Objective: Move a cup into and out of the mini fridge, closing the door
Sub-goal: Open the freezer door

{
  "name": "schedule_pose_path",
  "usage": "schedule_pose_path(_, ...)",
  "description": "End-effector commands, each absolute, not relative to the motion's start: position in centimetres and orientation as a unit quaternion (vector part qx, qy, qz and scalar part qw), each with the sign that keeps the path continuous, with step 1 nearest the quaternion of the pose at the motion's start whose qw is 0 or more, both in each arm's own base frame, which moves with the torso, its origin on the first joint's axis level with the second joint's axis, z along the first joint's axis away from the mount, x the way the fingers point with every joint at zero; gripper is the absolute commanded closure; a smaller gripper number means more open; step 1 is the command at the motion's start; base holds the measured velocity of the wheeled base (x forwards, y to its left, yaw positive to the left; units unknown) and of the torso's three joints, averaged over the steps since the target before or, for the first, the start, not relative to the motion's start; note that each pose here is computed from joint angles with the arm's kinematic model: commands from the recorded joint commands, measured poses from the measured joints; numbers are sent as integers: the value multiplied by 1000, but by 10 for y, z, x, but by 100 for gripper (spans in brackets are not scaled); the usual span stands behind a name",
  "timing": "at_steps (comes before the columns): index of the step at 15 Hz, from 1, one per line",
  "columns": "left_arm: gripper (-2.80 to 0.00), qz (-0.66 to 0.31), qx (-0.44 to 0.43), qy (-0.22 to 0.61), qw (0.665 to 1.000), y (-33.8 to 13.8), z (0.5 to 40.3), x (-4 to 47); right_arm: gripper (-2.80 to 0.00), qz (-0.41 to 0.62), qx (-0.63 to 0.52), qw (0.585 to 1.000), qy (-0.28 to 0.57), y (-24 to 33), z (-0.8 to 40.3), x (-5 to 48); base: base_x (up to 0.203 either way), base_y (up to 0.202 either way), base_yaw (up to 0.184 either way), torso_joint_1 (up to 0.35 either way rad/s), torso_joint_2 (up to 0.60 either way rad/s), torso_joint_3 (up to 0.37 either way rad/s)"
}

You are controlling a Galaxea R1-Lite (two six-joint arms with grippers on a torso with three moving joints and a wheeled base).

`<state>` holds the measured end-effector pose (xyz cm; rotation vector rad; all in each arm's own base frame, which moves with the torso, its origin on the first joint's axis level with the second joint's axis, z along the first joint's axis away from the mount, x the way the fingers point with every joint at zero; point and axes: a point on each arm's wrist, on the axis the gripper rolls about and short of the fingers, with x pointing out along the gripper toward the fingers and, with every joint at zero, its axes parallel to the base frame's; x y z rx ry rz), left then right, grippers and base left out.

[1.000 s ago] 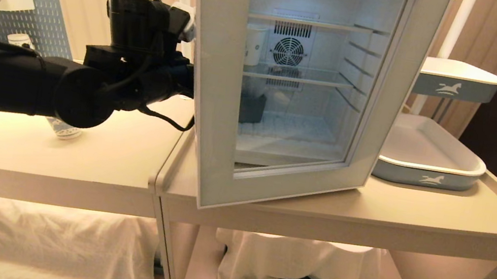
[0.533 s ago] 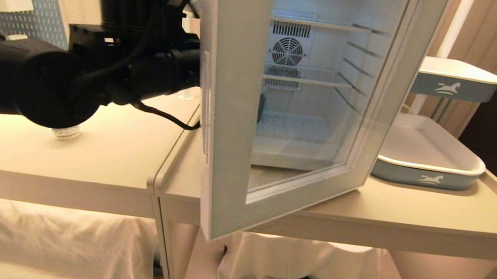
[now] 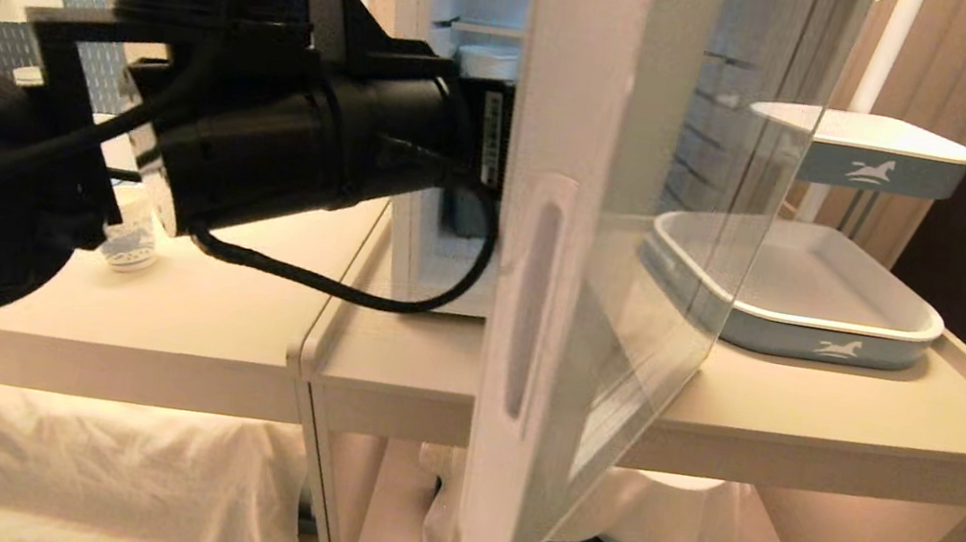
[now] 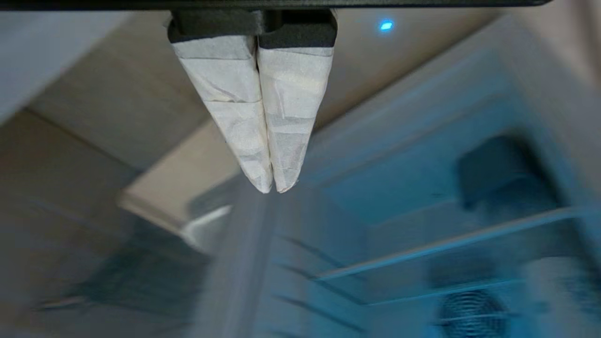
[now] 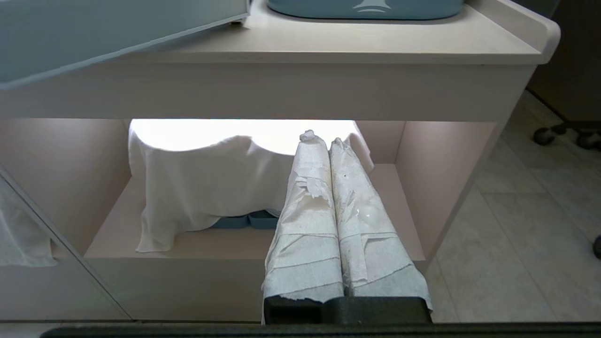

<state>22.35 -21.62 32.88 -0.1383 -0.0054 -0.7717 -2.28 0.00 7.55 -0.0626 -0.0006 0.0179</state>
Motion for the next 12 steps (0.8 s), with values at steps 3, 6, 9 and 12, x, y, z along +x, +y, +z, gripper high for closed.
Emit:
schedule_pose_path(3, 0, -470, -89, 2, 878, -254, 335, 173, 0, 9, -31, 999, -1, 0, 75, -23, 0, 0, 0, 0, 0, 0)
schedule_pose_path(6, 0, -509, -105, 17, 854, -276, 333, 154, 0, 9, -32, 999, -1, 0, 75, -23, 0, 0, 0, 0, 0, 0)
schedule_pose_path(9, 0, -538, -110, 30, 835, -293, 329, 138, 0, 9, -32, 999, -1, 0, 75, -23, 0, 0, 0, 0, 0, 0)
schedule_pose_path(12, 0, -570, -103, 45, 814, -315, 319, 119, 0, 9, -32, 999, 0, 0, 75, -23, 0, 0, 0, 0, 0, 0)
